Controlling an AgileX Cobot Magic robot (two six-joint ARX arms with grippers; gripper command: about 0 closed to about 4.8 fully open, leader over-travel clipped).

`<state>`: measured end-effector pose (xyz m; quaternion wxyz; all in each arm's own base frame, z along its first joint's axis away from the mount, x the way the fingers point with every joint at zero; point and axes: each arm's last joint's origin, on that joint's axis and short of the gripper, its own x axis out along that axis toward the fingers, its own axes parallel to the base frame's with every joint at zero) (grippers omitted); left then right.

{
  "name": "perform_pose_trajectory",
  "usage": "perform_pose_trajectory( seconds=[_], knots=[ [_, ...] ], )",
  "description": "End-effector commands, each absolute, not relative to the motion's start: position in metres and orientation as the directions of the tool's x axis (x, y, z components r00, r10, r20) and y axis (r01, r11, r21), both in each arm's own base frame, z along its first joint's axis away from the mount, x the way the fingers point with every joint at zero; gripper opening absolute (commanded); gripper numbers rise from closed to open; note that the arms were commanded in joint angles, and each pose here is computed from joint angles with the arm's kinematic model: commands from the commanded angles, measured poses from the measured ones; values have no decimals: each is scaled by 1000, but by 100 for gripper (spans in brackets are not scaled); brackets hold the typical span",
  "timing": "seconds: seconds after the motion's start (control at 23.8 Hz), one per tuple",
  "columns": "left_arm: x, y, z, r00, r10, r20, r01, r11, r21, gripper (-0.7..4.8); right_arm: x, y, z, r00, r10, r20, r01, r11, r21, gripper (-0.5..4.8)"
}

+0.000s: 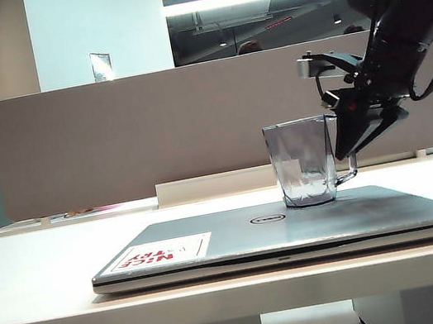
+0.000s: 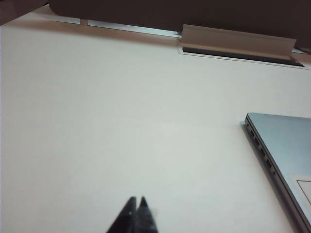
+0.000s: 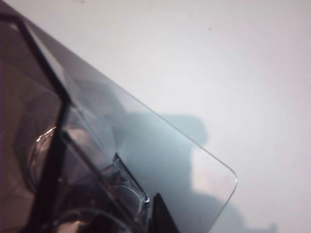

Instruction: Pick up the water cup and place it on the side of the laptop away from you.

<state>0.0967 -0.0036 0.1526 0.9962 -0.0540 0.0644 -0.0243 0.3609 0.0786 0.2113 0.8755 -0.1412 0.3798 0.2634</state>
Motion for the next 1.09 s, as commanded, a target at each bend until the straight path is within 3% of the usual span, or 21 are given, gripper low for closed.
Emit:
perform_pose_trajectory(
  seconds=[0.04,0.46,0.84,0.97,1.09],
  knots=[
    [97,-4,154,992,-60,-114,48,993,-112,-6,363,79,215,600,359,-715,-564,824,-60,103],
    [97,-4,155,992,-60,-114,47,993,-111,-5,373,81,192,584,351,-732,-539,842,-25,102],
    [97,-4,155,992,-60,-114,47,993,-111,-5,379,81,196,646,338,-684,-498,866,-43,101],
    [97,-4,154,992,-60,-114,47,993,-111,-6,380,82,196,653,340,-677,-497,867,-44,48],
    [97,-4,154,992,-60,-114,47,993,-111,-6,380,82,197,655,341,-675,-497,867,-44,43]
  ],
)
